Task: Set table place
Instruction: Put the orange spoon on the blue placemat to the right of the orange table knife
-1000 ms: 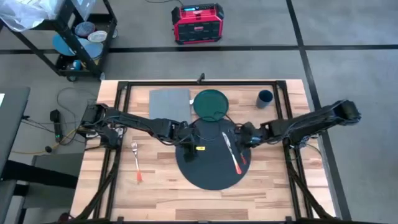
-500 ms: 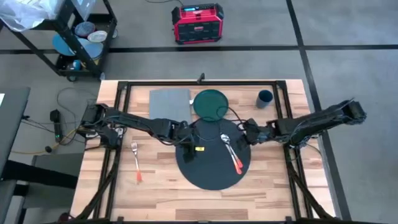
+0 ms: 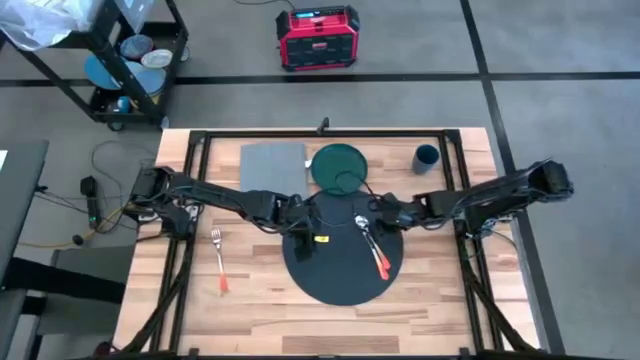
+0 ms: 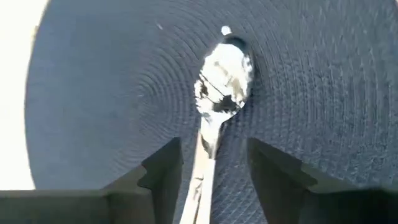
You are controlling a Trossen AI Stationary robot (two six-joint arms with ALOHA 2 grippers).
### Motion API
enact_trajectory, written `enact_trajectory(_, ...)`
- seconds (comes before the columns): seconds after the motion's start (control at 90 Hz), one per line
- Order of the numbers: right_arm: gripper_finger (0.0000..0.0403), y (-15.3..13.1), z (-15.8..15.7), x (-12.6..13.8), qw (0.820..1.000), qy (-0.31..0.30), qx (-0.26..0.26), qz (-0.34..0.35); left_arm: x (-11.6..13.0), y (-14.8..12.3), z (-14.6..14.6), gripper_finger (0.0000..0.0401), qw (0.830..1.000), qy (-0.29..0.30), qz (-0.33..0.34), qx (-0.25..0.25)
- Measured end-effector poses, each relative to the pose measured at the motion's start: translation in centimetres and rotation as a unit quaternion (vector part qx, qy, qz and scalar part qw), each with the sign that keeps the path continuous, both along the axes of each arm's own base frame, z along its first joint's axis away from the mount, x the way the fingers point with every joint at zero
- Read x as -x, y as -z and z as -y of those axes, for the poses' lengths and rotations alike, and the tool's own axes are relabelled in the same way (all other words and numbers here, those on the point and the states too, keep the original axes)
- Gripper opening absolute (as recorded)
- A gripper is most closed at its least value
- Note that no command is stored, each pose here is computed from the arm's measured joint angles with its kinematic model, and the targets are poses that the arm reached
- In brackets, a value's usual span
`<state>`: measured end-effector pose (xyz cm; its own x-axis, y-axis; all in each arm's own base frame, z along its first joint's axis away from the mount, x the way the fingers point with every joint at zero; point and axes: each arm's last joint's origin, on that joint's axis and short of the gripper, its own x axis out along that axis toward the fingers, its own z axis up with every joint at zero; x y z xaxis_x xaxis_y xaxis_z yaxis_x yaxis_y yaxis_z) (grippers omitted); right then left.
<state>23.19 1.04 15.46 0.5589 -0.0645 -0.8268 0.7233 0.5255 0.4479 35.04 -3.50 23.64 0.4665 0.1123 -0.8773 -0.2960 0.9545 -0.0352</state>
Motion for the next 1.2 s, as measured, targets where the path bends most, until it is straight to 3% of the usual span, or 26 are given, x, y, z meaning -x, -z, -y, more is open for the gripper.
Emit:
enact_trajectory(0.211, 0.0155, 0.2, 0.1, -0.5, 1.0, 0.002, -0.006, 0.012, 0.1, 0.1, 0.0, 0.0123, 1.0, 0.0, -0.008, -0.001)
enact_trajectory(0.433, 0.0054, 0.0, -0.1, -0.8, 0.999, -0.015, -0.002, 0.028, 0.1, 0.1, 0.0, 0.0123, 1.0, 0.0, -0.007, -0.001)
enact_trajectory(0.522, 0.0037, -0.1, 0.2, -0.9, 0.999, -0.014, 0.001, 0.034, 0.1, 0.1, 0.0, 0.0123, 1.0, 0.0, -0.007, 0.0)
enact_trajectory(0.622, 0.005, -0.2, 0.6, -1.0, 0.999, -0.014, 0.002, 0.042, 0.1, 0.1, 0.0, 0.0123, 1.0, 0.0, -0.007, -0.001)
enact_trajectory(0.933, 0.016, 1.4, 2.3, 0.0, 0.996, 0.032, -0.056, 0.068, 0.3, 0.1, 0.0, 0.0123, 1.0, -0.001, -0.016, -0.001)
enact_trajectory(1.2, 0.0151, 2.5, 2.2, 1.1, 0.988, 0.057, -0.093, 0.111, 0.4, 0.2, 0.0, 0.0123, 1.0, -0.002, -0.021, -0.001)
